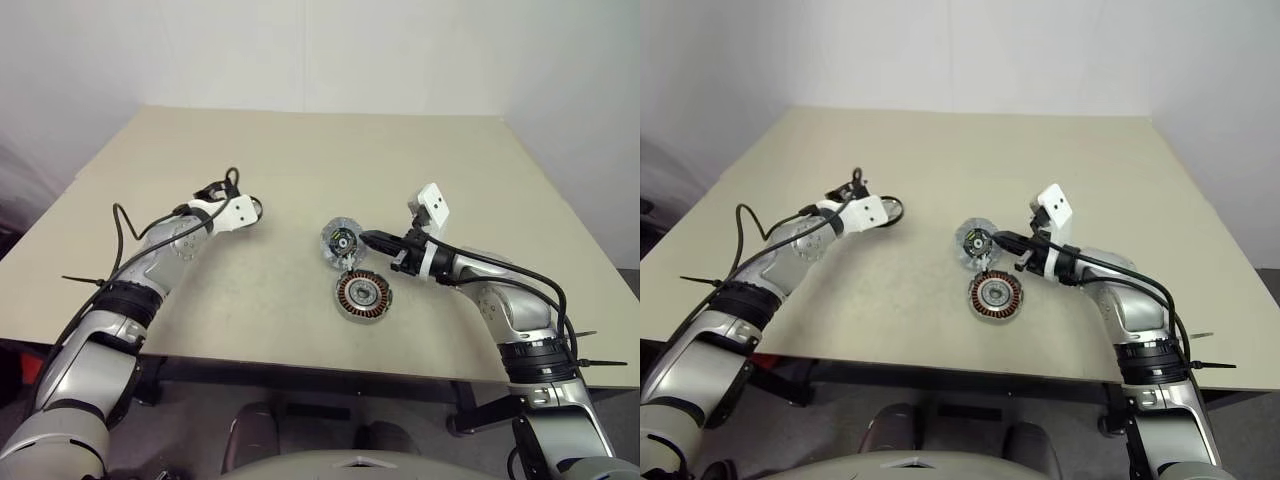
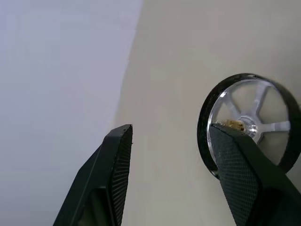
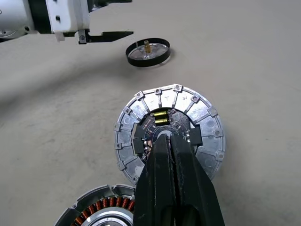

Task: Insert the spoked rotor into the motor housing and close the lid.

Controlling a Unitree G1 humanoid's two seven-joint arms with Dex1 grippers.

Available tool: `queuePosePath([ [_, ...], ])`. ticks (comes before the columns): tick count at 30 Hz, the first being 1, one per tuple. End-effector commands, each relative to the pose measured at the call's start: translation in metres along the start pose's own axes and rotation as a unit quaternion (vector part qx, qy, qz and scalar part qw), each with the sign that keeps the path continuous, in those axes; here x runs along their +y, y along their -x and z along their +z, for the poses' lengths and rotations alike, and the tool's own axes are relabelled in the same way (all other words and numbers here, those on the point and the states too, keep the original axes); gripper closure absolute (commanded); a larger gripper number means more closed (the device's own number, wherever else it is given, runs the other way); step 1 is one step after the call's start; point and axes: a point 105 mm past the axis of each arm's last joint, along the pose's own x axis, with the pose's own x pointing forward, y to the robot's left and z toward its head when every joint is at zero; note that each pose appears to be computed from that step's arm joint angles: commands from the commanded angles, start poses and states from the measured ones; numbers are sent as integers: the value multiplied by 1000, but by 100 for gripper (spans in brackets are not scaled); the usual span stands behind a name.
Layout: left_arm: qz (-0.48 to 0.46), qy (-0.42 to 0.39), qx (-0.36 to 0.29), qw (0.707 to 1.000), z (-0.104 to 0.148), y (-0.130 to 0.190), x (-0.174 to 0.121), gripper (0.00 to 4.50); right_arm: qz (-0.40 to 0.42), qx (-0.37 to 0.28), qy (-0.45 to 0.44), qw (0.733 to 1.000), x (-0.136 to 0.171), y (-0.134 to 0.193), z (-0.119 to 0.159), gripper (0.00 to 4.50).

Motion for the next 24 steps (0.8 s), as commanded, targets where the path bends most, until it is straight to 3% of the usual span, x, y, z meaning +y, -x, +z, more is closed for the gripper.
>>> queuePosePath([
  [1, -15, -72, -21, 997, 4, 1, 6, 173, 9, -24, 31, 999, 5, -2, 18, 450],
  [13, -85, -16, 0, 996, -7, 6, -27, 173, 8, -26, 31, 999, 4, -1, 17, 450],
  [24, -81, -31, 28, 996, -16, 8, -28, 173, 8, -27, 33, 999, 3, -1, 18, 450],
])
